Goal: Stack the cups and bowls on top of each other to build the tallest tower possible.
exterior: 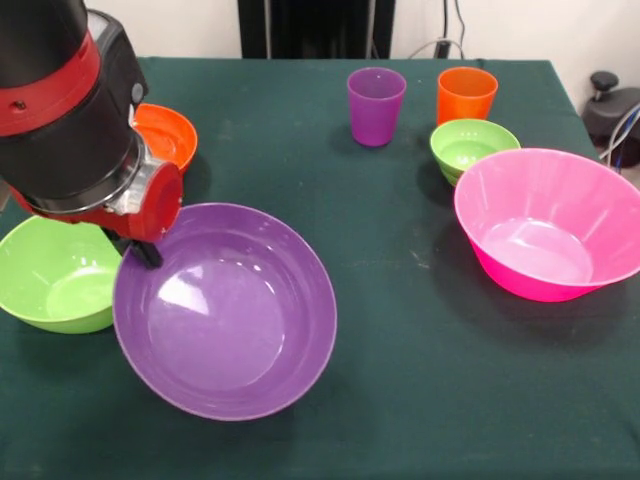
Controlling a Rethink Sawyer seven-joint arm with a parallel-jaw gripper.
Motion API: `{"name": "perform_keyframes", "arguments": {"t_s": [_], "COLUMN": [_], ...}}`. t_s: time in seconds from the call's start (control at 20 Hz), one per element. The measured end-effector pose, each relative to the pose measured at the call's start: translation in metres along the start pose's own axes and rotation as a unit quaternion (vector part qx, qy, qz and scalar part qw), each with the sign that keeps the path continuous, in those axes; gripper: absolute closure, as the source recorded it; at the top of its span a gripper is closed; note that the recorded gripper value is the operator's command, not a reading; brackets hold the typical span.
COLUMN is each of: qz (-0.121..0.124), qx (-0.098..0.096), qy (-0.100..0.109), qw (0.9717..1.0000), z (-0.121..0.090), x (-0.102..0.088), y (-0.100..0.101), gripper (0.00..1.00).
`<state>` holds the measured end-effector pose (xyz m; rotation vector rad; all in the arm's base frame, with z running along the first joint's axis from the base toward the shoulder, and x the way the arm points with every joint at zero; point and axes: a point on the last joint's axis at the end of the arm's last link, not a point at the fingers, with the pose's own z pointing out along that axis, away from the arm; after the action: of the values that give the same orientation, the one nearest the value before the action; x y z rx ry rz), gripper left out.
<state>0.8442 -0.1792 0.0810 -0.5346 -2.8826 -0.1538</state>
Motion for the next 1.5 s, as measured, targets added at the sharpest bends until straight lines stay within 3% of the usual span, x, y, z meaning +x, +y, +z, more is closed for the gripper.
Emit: {"name": "perform_keyframes", "arguments": {"t_s": [0.3,0.45,0.7,1.05,1.5], "qz": [-0.005,-0.012,-0.015,-0.009,0.0], "qx": [-0.021,-0.047,-0.071,-0.083,-0.09], "qy": [0.008,0.022,0.044,0.062,0.057], "qw": [0.9997,0.9986,0.9964,0.9945,0.9943], "z": [-0.004,-0.01,-0.012,0.001,0.027], "x": [0.004,0.011,0.02,0.026,0.022], "y": [0.007,0.011,0.005,-0.013,-0.023], "gripper": [1.0,1.0,1.0,1.0,1.0]}}
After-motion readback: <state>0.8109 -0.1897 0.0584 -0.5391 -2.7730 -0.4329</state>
